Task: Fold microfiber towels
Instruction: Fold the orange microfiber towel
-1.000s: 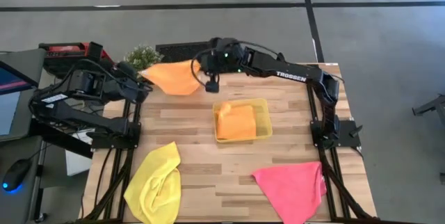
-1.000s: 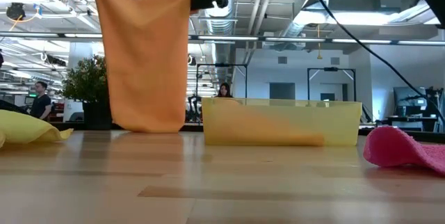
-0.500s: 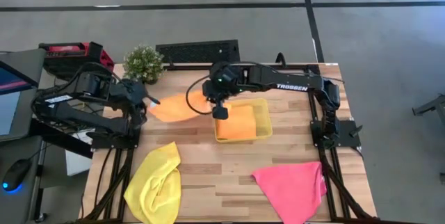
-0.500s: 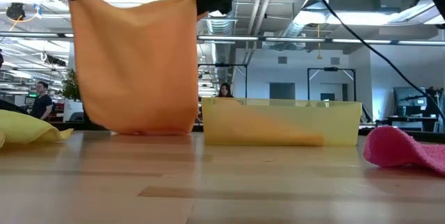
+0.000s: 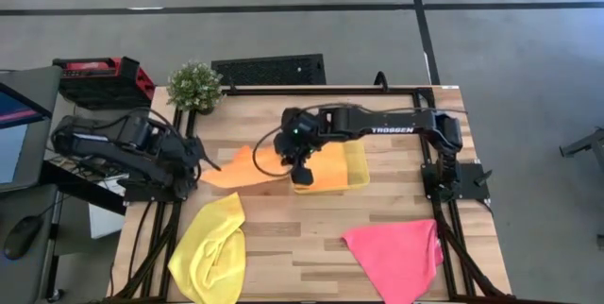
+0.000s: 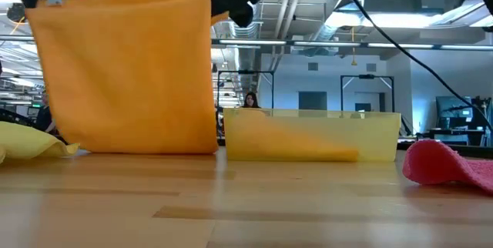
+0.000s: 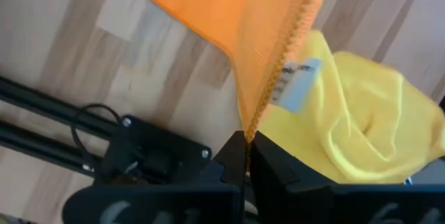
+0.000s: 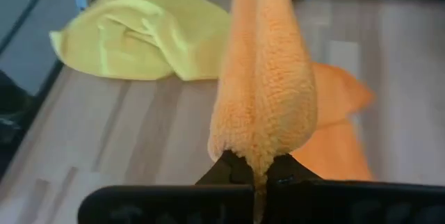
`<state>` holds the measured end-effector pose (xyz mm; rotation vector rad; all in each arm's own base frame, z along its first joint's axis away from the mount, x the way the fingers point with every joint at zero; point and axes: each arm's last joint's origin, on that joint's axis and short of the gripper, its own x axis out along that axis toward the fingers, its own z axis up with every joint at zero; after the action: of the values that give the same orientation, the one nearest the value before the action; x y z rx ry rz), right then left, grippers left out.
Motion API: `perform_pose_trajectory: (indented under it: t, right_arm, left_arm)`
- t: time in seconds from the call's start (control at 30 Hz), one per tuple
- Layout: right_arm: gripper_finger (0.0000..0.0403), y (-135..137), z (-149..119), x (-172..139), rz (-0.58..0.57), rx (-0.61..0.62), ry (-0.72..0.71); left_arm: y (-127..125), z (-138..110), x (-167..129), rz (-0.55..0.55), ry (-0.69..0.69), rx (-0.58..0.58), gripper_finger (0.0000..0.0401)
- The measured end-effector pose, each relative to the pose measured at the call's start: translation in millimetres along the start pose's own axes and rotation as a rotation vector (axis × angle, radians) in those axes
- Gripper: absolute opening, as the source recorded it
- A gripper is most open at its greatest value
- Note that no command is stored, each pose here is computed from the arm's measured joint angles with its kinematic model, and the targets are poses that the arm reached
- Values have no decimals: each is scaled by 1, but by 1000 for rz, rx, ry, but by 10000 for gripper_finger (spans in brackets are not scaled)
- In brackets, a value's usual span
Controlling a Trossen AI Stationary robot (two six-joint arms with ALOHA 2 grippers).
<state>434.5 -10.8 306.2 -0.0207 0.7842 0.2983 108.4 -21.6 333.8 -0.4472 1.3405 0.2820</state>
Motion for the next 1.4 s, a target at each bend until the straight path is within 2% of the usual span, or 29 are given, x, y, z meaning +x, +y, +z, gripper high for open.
perform_pose_trajectory:
  t: [0.2,0.43,0.57,0.63,0.97,1.2,1.4]
  right_arm:
    - [8,26,0,11,47,88,17]
    - [6,59,2,17,100,46,27]
    - [7,60,-5,31,109,45,50]
    - [6,59,-17,40,117,68,113]
    - [7,72,-39,84,206,59,207]
    - [10,76,-47,101,230,70,244]
    - [7,65,-47,99,155,140,251]
  left_arm:
    - [-9,-9,5,-4,32,33,0]
    - [-20,-18,5,-49,57,-11,0]
    - [-28,-21,7,-96,44,-48,0]
    - [-34,-22,14,-120,30,-62,0]
    - [-54,-34,62,-200,57,-146,0]
    - [-57,-36,79,-110,72,-154,0]
    - [-61,-30,89,-5,14,-148,0]
